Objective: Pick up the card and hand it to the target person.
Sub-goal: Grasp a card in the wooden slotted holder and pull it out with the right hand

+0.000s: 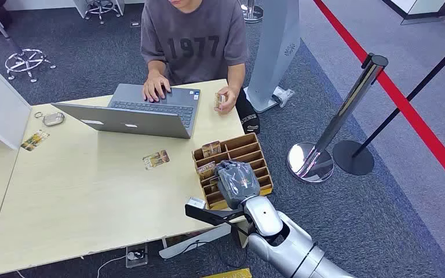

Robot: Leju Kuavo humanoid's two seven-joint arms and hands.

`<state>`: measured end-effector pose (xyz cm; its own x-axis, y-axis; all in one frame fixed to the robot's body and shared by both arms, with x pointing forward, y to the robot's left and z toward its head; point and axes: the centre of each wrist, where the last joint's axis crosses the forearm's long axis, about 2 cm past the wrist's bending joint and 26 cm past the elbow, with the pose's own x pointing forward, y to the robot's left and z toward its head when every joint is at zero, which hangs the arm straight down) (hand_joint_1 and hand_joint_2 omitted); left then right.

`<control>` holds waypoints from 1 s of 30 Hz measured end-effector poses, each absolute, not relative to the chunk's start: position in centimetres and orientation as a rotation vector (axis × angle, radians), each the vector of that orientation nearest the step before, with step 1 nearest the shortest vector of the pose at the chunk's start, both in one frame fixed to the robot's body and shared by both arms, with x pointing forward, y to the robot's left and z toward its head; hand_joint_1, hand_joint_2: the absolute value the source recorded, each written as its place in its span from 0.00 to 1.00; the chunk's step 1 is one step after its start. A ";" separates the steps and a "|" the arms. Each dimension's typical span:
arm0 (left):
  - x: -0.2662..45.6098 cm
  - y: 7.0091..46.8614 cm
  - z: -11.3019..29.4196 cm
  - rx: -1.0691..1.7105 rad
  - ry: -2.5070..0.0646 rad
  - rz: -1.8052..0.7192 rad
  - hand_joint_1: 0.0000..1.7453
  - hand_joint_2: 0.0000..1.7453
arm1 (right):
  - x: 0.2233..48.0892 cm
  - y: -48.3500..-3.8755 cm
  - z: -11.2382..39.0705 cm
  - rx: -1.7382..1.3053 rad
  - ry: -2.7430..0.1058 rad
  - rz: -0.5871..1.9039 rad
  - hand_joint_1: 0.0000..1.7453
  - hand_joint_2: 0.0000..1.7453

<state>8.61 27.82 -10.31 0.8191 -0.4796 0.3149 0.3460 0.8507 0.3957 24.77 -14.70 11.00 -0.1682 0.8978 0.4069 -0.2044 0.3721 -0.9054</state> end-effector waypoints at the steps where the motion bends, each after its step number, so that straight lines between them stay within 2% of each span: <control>1: 8.6 27.8 -10.3 0.332 -0.419 -0.448 0.00 0.00 | 24.8 -14.7 11.0 -0.681 -1.396 1.121 0.72 1.00; 30: 8.6 27.8 -10.3 0.332 -0.417 -0.443 0.00 0.00 | 24.6 -14.7 10.9 -0.674 -1.408 1.123 0.73 1.00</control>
<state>8.60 27.83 -10.31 0.8222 -0.4745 0.3144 0.3415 0.8531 0.3945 24.62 -14.68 10.92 -0.1793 0.8935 0.4117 -0.2029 0.3759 -0.9042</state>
